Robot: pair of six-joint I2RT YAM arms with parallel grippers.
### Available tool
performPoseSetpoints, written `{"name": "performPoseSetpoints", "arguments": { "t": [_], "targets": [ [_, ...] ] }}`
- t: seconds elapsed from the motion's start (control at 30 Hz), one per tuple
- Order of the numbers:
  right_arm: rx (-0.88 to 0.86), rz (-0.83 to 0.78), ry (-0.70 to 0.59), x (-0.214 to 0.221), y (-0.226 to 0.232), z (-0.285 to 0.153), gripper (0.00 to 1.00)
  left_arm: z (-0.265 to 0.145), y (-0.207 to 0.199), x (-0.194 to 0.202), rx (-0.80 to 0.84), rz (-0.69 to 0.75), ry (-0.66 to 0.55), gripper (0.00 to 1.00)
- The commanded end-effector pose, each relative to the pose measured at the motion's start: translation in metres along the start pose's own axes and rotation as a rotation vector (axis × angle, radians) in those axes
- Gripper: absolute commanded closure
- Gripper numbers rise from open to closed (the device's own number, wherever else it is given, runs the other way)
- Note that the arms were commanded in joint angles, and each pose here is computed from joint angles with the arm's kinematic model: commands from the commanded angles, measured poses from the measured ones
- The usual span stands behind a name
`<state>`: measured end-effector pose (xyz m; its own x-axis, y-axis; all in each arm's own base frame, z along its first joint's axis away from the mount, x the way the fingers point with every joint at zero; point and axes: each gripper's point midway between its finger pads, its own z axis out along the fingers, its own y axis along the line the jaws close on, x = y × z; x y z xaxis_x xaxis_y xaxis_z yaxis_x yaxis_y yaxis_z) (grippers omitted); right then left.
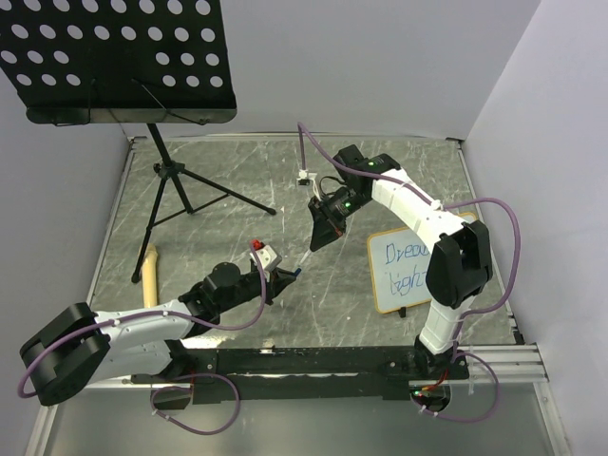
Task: Write a sentence on the whiteboard
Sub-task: Insert the whiteboard marker without the cap into the pen cap.
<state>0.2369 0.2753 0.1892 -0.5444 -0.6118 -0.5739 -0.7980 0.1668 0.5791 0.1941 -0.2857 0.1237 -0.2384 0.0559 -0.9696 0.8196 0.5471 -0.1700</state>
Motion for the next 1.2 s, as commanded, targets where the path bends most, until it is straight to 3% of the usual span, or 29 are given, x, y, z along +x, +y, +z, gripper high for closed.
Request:
{"name": "performPoseSetpoints", "arguments": {
  "t": [0.0,1.17],
  "targets": [
    [-0.018,-0.037,-0.009,-0.007,0.003,0.000,1.00,0.002,-0.007,-0.015,0.036,0.018,-0.058,0.97],
    [0.000,-0.019,0.033,0.004,-0.002,0.008,1.00,0.000,-0.005,-0.021,0.015,-0.009,-0.084,0.97]
  ]
}}
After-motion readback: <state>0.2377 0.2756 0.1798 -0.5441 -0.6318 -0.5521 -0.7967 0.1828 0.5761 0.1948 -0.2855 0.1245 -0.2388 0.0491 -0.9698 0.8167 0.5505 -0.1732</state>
